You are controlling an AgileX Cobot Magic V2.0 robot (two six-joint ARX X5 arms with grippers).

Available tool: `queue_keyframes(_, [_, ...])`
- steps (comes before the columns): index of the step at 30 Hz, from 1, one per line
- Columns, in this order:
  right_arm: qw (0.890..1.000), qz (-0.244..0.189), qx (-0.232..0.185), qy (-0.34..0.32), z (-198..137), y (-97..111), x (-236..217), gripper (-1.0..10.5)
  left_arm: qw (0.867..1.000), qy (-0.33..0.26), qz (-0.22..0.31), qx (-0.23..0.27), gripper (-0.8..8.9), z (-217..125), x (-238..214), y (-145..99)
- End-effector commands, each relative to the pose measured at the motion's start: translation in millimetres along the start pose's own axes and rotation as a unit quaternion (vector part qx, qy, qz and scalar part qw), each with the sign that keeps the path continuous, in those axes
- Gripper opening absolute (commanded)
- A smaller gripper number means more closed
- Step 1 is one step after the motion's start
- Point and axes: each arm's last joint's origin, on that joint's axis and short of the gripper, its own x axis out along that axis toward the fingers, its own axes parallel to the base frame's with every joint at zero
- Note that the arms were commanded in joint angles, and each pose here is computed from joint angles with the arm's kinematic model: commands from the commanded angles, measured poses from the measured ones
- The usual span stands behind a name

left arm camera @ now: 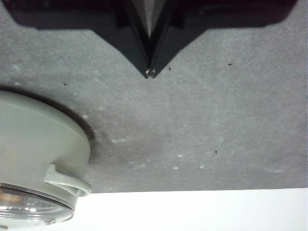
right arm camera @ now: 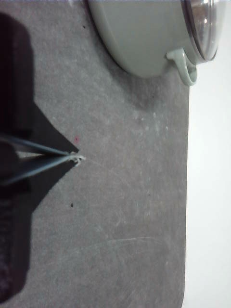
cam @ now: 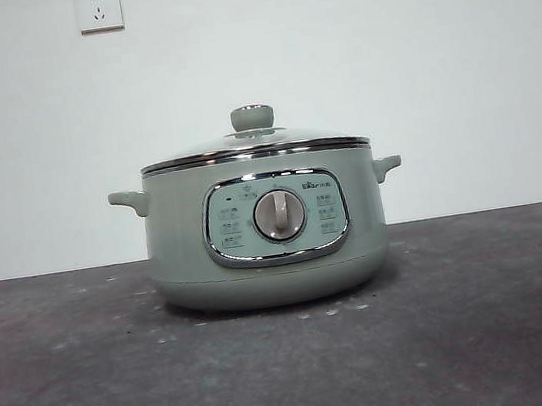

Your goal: Pick up the corn,open the lid,put the corn in the pot,close the lid

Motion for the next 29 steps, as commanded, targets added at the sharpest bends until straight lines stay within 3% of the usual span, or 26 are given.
queue_keyframes(1, [1.0,0.001,0.013,-0.001,-2.2,0.0,0.8,0.0,1.0,0.003,0.003,-0.004,-0.04,-3.0,1.0,0.5])
queue_keyframes(29, [1.0,-0.004,0.014,0.0,-2.3,-0.2,0.8,0.0,1.0,0.003,0.003,-0.004,-0.04,-3.0,1.0,0.5])
